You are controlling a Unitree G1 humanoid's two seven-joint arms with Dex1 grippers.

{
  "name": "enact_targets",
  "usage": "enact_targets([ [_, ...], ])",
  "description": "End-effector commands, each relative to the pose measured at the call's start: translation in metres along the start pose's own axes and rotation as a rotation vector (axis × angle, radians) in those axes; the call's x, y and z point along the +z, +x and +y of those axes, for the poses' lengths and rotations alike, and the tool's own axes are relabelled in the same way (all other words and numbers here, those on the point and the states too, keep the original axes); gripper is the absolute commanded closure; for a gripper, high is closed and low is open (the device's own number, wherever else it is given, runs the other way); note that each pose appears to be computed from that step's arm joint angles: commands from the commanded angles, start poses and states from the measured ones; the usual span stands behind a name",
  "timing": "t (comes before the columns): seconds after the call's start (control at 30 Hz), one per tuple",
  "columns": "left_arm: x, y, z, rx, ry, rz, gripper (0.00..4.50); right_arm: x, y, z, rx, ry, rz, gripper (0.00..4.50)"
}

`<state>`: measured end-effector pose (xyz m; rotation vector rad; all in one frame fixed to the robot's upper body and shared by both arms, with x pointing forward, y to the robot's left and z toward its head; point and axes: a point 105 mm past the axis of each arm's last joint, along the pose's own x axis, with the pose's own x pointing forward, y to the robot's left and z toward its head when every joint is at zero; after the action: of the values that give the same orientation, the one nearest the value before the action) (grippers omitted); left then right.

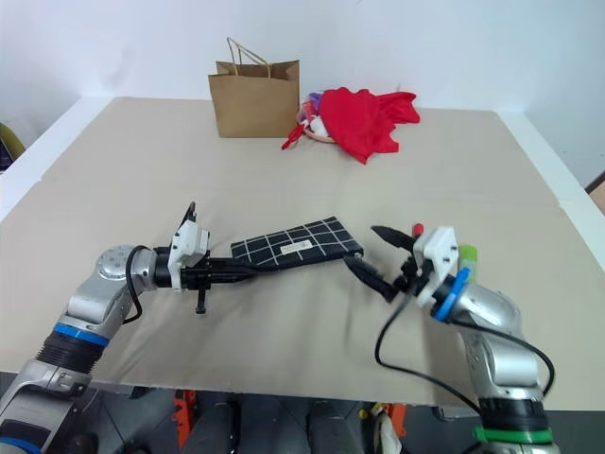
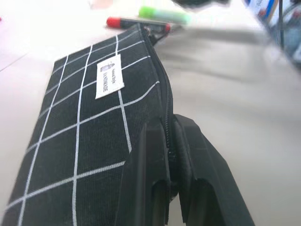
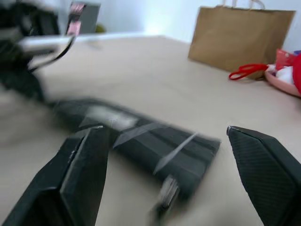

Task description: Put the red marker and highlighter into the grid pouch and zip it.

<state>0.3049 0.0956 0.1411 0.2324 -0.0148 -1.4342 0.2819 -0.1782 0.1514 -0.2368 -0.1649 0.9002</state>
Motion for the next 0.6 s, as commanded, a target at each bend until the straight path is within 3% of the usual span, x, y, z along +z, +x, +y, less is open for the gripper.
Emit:
enact_targets([
  [0.03, 0.017, -0.004, -0.001, -0.021, 0.004, -0.038, 4.5, 0.004, -0.007, 0.023, 0.117, -0.159, 0.008, 0.07],
  [0.33, 0.021, -0.004, -0.005, -0.037, -0.002, -0.031, 4.5, -0.004, -0.011, 0.017, 0.052, -0.265, -0.02, 0.07],
  [0.47, 0.024, -0.002, -0.006, -0.039, -0.003, -0.04, 4.5, -0.012, -0.011, 0.019, 0.075, -0.303, -0.002, 1.05],
  [0.53, 0.026, -0.002, -0.007, -0.041, -0.004, -0.043, 4.5, -0.016, -0.012, 0.018, 0.076, -0.317, 0.007, 2.09],
  [0.57, 0.026, -0.002, -0.007, -0.043, -0.003, -0.042, 4.5, -0.017, -0.013, 0.016, 0.073, -0.332, 0.007, 2.24],
  [0.6, 0.027, -0.002, -0.008, -0.044, -0.002, -0.042, 4.5, -0.017, -0.013, 0.015, 0.073, -0.345, 0.008, 2.81],
])
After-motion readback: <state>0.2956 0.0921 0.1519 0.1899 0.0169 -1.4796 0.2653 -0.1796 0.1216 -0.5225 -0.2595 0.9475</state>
